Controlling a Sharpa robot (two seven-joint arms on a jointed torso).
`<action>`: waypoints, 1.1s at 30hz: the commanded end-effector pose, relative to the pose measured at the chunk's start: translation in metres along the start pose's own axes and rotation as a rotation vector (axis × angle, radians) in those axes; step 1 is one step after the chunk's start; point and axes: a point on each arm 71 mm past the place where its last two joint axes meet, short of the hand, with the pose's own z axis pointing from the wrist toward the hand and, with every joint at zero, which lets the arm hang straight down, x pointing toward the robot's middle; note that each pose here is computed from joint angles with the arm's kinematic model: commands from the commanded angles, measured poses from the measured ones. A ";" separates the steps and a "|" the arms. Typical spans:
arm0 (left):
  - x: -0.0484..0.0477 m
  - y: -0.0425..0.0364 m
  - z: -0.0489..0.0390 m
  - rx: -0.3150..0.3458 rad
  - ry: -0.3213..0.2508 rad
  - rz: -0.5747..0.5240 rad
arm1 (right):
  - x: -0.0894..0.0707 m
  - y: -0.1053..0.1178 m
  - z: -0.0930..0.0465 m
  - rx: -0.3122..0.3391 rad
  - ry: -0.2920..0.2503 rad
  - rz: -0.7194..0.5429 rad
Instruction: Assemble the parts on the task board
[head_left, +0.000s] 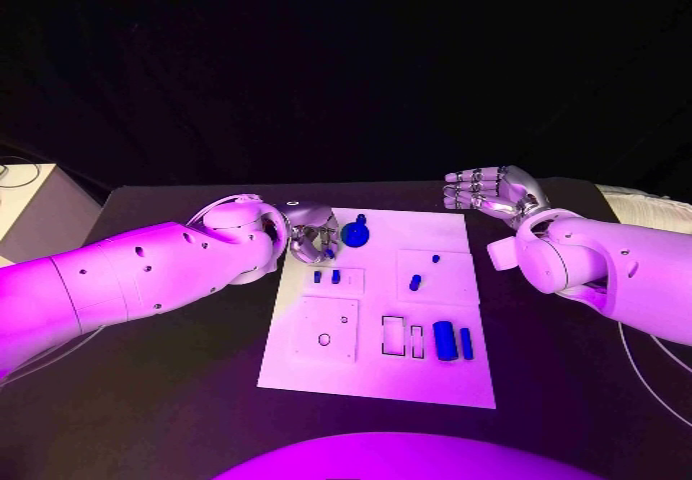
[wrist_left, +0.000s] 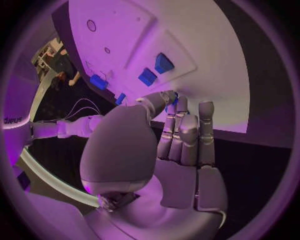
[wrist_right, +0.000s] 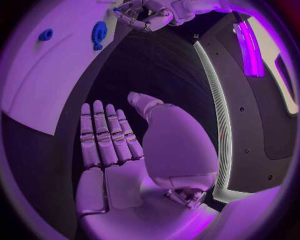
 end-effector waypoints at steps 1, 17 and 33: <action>0.0050 -0.0029 0.0007 0.011 0.038 0.007 | 0.001 0.001 0.000 -0.009 0.011 0.001; 0.0068 -0.0066 0.0012 0.024 0.038 0.004 | 0.001 0.001 0.000 -0.008 0.013 0.002; 0.0073 -0.0056 0.0028 0.012 0.046 0.004 | 0.000 0.000 -0.001 -0.003 0.013 0.005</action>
